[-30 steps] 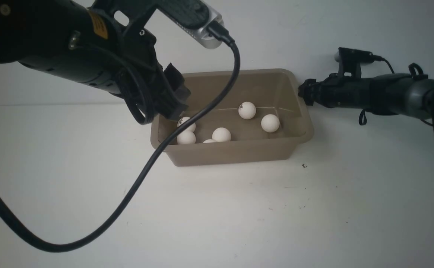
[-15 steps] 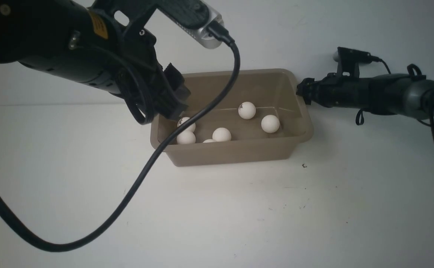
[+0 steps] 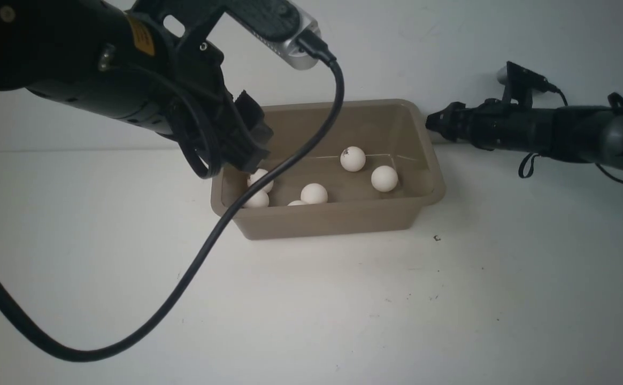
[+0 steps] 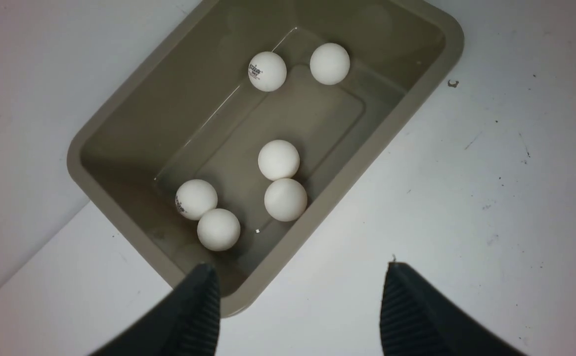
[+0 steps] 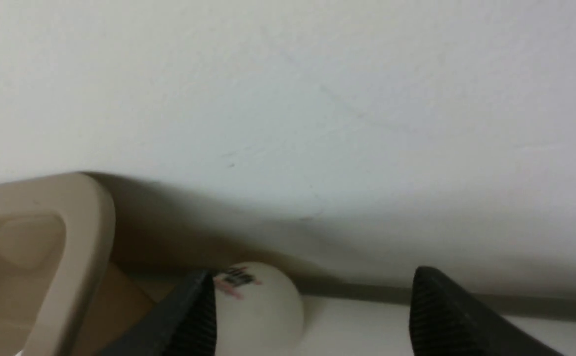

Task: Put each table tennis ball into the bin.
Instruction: Use the right arm to clamp the table tennis ball closest to it

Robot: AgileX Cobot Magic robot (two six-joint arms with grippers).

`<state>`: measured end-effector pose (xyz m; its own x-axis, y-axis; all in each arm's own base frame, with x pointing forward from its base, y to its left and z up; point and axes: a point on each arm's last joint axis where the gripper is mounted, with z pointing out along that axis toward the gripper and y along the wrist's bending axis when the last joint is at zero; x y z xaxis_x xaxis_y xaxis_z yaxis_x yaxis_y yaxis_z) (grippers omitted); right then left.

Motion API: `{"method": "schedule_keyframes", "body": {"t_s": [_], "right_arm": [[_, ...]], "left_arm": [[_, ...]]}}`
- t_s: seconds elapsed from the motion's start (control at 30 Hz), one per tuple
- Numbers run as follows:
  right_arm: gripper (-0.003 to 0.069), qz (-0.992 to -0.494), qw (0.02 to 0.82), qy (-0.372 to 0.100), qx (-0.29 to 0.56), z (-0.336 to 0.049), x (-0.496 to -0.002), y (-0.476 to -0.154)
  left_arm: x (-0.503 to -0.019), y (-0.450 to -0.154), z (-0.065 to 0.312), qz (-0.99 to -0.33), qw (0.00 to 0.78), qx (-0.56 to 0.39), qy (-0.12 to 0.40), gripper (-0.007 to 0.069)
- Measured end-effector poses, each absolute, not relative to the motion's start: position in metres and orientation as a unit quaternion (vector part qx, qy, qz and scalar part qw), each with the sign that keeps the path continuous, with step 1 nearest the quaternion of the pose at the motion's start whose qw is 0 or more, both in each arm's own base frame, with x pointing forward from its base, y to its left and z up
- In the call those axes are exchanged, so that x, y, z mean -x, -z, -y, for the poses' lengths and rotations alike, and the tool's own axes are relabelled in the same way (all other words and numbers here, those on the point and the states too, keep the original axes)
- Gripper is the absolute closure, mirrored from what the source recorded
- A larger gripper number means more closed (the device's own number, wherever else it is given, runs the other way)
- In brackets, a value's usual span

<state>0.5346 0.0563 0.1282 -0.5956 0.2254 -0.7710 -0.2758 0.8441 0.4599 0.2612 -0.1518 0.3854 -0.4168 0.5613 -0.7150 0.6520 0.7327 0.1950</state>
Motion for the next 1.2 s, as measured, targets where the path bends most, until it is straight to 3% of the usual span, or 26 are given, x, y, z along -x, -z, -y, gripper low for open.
{"method": "schedule_keyframes", "body": {"t_s": [0.4,0.63,0.8,1.2], "right_arm": [[0.0183,-0.846,0.426,-0.319,0.009,-0.056,-0.532,-0.116],[0.0183,-0.831,0.406,-0.379,-0.001,-0.026,-0.528,-0.120],[0.0183,-0.824,0.392,-0.409,0.019,-0.025,-0.523,-0.122],[0.0183,-0.826,0.371,-0.421,0.055,-0.044,-0.518,-0.121]], "left_arm": [[-0.261,-0.385,0.152,-0.840,0.401,-0.361,0.057,0.0229],[-0.261,-0.385,0.152,-0.840,0.401,-0.362,0.056,0.0229],[-0.261,-0.385,0.152,-0.839,0.402,-0.362,0.055,0.0229],[-0.261,-0.385,0.152,-0.839,0.402,-0.362,0.055,0.0229]]}}
